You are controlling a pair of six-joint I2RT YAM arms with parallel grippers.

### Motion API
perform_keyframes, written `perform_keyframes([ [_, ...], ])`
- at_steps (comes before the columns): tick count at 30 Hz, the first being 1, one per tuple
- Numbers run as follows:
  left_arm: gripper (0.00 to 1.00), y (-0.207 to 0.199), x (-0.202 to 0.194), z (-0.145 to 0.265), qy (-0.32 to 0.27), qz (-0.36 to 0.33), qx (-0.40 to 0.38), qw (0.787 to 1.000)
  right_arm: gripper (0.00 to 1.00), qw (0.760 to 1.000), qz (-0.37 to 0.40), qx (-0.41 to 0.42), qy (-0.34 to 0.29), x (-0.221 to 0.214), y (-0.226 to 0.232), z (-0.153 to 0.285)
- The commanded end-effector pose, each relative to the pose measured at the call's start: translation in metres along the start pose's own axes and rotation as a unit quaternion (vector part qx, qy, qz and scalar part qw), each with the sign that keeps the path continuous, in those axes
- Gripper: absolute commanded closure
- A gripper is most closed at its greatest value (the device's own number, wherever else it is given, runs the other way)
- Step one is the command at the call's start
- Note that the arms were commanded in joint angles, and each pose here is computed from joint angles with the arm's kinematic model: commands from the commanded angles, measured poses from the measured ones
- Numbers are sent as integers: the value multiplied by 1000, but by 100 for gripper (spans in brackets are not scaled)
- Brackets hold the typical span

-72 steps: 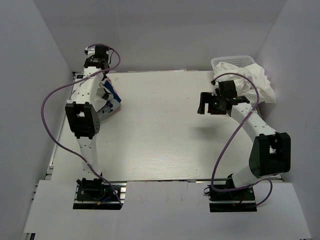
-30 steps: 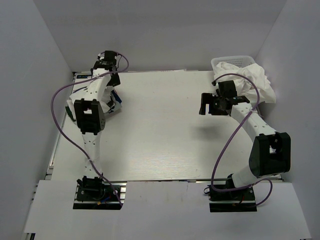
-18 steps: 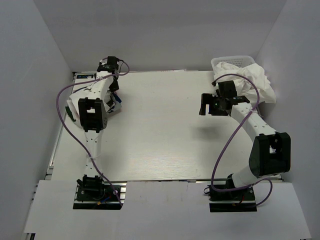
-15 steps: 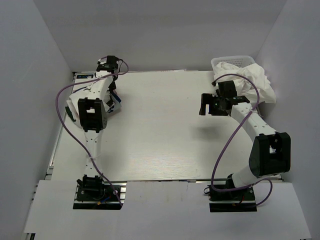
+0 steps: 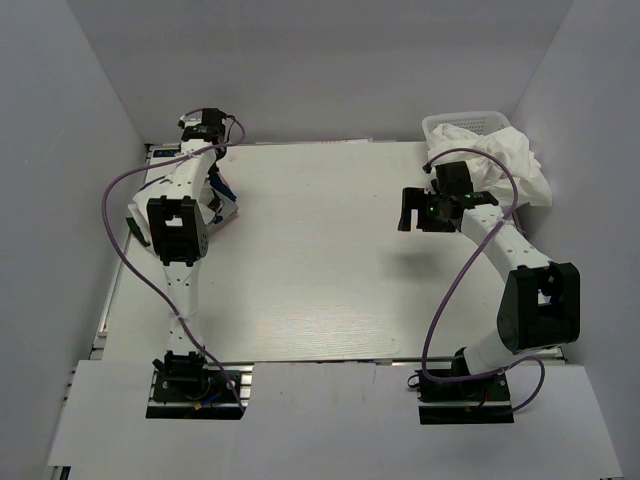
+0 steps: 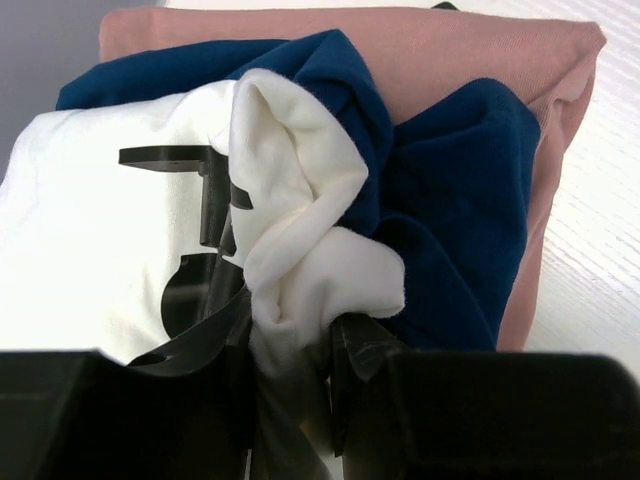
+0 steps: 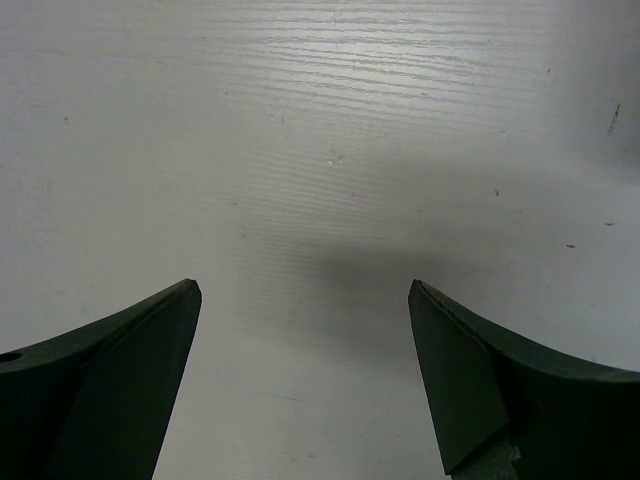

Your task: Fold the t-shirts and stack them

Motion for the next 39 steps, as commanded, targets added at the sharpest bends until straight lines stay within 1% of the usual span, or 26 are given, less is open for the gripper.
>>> perform_keyframes([
  [1, 100, 29, 27, 31, -31, 14, 22, 999, 10, 1000, 7, 3, -18, 13, 1, 4],
  [2, 100, 27, 24, 28, -26, 5, 12, 1000, 10, 1000, 6, 2, -19, 14, 1, 4],
  [3, 100, 21, 25, 28, -22, 0, -17, 1000, 10, 1000, 6, 1, -16, 13, 1, 3],
  [5, 100, 14, 13, 16, -2, -29, -20, 999, 10, 1000, 6, 0, -15, 12, 1, 3],
  [7, 100, 7, 9, 9, 10, -37, -36, 999, 10, 1000, 4, -2, -13, 10, 1, 3],
  [8, 100, 1, -2, -2, 27, -56, -35, 997, 10, 1000, 5, -2, -13, 10, 1, 4],
  [13, 100, -13, -26, -25, 57, -93, -29, 994, 10, 1000, 3, -4, -13, 6, 1, 6],
  [15, 100, -14, -29, -28, 61, -96, -27, 993, 10, 1000, 2, -4, -14, 6, 1, 7],
  [16, 96, -16, -33, -31, 67, -99, -30, 992, 10, 1000, 2, -5, -9, 3, 1, 8],
  [17, 86, -17, -33, -31, 69, -93, -34, 993, 10, 1000, 0, -7, -10, 4, 0, 9],
  [18, 84, -17, -36, -32, 73, -96, -32, 992, 10, 1000, 0, -8, -10, 3, 0, 10],
  [19, 78, -16, -29, -25, 65, -86, -45, 993, 10, 1000, -1, -6, -10, 3, 1, 11],
  [20, 75, -16, -28, -21, 65, -83, -53, 993, 10, 1000, 0, -6, -12, 3, 1, 11],
  [21, 70, -15, -21, -16, 55, -75, -59, 994, 10, 1000, 2, -5, -25, 8, 2, 12],
  [23, 59, -11, -9, -3, 39, -62, -73, 995, 10, 1000, 1, -2, -17, 4, 3, 14],
  [25, 49, -3, 11, 20, 15, -47, -94, 994, 10, 1000, 0, 0, -24, 6, 3, 17],
  [26, 46, -3, 17, 29, 7, -37, -113, 993, 10, 1000, 1, 4, -24, 5, 4, 17],
  [27, 34, 1, 24, 39, 0, -30, -124, 992, 10, 1000, 0, 4, -28, 6, 5, 19],
  [28, 29, 9, 36, 57, -18, -16, -139, 990, 10, 999, 2, 6, -32, 7, 6, 20],
  [29, 27, 10, 39, 63, -25, -9, -154, 988, 10, 1000, 1, 4, -31, 5, 5, 19],
  [30, 13, 15, 43, 71, -31, -10, -157, 987, 10, 999, 2, 6, -36, 7, 5, 21],
  [31, 8, 22, 52, 85, -47, 2, -171, 984, 10, 999, 1, 6, -37, 6, 6, 21],
  [32, 3, 25, 54, 89, -50, 4, -172, 984, 10, 999, 2, 7, -40, 8, 6, 23],
  [33, 0, 27, 56, 93, -54, 6, -174, 983, 10, 999, 3, 8, -38, 7, 6, 22],
  [36, 0, 31, 57, 99, -58, 10, -181, 982, 10, 999, 2, 12, -39, 7, 7, 22],
  [39, 0, 30, 49, 94, -46, 8, -176, 983, 10, 999, 2, 12, -39, 6, 7, 23],
])
Point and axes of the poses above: each gripper's point midway between its finger pads, its own z axis back along the fingers, its own y axis along the line the jaws close on, x = y × z, the point moved 8 cm from there along z, back along the fingers, and after that the axes turned 8 degrees about z, right-handed, at the moved point
